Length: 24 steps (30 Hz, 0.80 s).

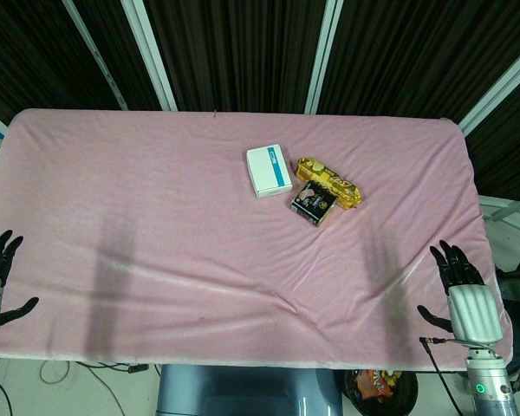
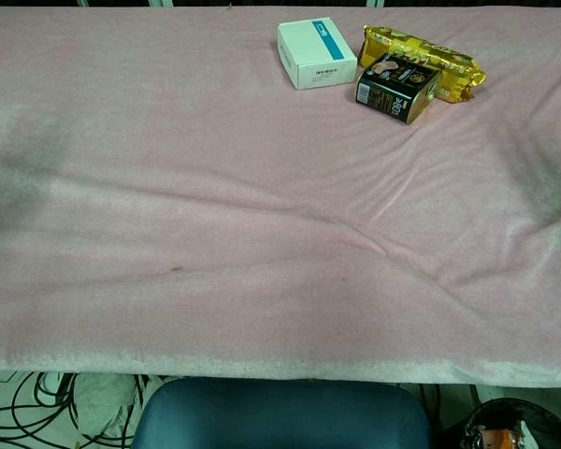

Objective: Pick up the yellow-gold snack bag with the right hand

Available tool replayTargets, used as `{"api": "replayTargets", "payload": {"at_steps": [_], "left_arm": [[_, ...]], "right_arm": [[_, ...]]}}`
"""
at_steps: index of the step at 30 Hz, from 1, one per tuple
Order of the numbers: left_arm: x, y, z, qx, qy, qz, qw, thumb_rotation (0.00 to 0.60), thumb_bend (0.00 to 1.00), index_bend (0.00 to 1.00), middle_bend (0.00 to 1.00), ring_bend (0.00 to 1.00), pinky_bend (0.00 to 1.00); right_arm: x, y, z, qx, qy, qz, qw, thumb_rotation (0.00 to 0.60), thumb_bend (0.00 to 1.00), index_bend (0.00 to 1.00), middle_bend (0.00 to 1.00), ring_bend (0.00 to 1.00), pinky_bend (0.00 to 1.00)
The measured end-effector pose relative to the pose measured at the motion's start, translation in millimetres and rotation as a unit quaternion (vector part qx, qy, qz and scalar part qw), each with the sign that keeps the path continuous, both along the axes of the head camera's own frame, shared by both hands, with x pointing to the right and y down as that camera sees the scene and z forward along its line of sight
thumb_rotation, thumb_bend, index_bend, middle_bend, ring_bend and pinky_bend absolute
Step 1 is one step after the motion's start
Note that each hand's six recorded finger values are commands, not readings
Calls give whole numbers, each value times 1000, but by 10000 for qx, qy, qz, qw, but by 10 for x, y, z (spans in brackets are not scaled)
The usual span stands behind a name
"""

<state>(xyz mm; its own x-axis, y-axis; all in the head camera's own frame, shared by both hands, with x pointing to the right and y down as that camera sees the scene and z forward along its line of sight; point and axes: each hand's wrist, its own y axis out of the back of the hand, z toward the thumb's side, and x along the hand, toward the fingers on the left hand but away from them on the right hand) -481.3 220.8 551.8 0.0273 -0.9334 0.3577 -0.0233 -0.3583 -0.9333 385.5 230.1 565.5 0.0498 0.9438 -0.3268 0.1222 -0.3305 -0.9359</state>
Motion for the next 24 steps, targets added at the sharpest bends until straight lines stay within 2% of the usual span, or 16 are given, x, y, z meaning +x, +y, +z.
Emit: {"api": "replayTargets", "payload": {"at_steps": [24], "left_arm": [[-16, -1, 11, -14, 22, -86, 10000, 600, 0, 0, 0, 0, 0]], "right_arm": [[-30, -27, -6, -1, -77, 66, 9999, 600, 103, 0, 0, 0, 221]]}}
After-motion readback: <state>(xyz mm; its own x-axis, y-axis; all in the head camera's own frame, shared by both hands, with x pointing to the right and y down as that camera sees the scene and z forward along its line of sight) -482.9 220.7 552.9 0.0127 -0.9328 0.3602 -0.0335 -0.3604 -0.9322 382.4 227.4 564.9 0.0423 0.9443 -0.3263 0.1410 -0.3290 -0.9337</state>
